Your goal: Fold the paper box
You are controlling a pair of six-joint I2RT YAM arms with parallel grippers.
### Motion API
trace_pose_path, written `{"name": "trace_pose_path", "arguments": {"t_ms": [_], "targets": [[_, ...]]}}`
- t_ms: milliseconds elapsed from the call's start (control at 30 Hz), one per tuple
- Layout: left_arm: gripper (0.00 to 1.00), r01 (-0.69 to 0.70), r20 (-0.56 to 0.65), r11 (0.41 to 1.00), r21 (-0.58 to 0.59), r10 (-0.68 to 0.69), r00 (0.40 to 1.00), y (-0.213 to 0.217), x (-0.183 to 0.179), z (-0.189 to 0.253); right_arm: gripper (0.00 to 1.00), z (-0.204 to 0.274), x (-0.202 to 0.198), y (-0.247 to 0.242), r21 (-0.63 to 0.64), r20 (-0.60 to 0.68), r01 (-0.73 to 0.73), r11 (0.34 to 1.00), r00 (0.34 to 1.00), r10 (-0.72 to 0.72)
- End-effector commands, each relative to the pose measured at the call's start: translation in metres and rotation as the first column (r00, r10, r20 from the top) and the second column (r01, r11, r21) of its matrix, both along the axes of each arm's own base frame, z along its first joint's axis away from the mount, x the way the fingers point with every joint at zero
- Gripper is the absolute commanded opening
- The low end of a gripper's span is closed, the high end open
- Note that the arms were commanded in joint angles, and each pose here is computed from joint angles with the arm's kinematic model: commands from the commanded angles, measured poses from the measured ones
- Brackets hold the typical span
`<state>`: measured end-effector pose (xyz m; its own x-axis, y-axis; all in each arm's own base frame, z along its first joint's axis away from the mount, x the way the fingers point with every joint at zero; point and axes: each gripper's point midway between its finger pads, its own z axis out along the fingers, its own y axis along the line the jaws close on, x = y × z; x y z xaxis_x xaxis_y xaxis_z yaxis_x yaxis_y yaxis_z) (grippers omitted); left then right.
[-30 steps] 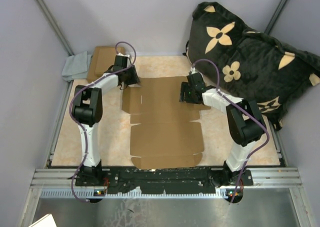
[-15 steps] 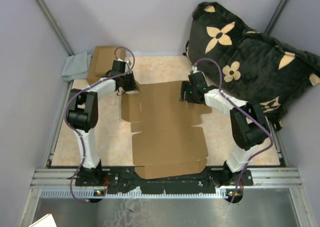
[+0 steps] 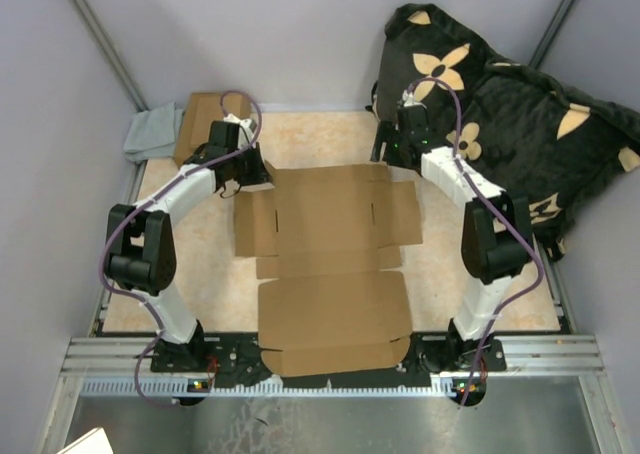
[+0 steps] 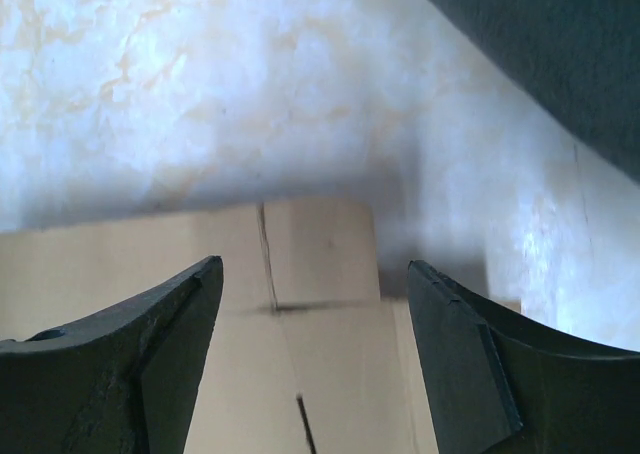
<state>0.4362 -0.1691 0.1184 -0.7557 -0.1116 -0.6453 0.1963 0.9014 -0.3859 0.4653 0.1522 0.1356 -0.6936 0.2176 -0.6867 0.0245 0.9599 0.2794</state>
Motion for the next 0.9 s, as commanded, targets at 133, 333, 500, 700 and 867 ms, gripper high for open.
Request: {"name": "trace_pose_path", "arguments": {"t_ms": [133, 333, 500, 700, 867], "targets": [[0.0, 0.04, -0.046, 0.998, 0.053, -0.038, 0.998, 0.004, -0.02, 0.0, 0.77, -0.028, 0.021, 0.004, -0.064, -0.051, -0.052, 0.997, 0.997, 0.049], [0.0, 0.037, -0.026, 0.998, 0.06, -0.035, 0.999, 0.006, -0.022, 0.002, 0.88, -0.049, 0.017, 0.013, -0.019, -0.102, -0.073, 0.997, 0.992, 0.071], [0.0, 0.015, -0.052, 0.998, 0.066, -0.011, 0.999, 0.008, -0.021, -0.006, 0.86, -0.067, 0.001, 0.021, 0.034, -0.172, -0.091, 0.995, 0.98, 0.095], [0.0, 0.004, -0.053, 0.998, 0.061, 0.0, 0.999, 0.008, -0.019, -0.008, 0.81, -0.073, -0.02, 0.03, 0.11, -0.181, -0.118, 0.987, 0.974, 0.136], [0.0, -0.002, -0.054, 0.998, 0.059, 0.005, 0.999, 0.008, -0.019, -0.011, 0.77, -0.07, -0.03, 0.035, 0.154, -0.177, -0.136, 0.979, 0.971, 0.163]]}}
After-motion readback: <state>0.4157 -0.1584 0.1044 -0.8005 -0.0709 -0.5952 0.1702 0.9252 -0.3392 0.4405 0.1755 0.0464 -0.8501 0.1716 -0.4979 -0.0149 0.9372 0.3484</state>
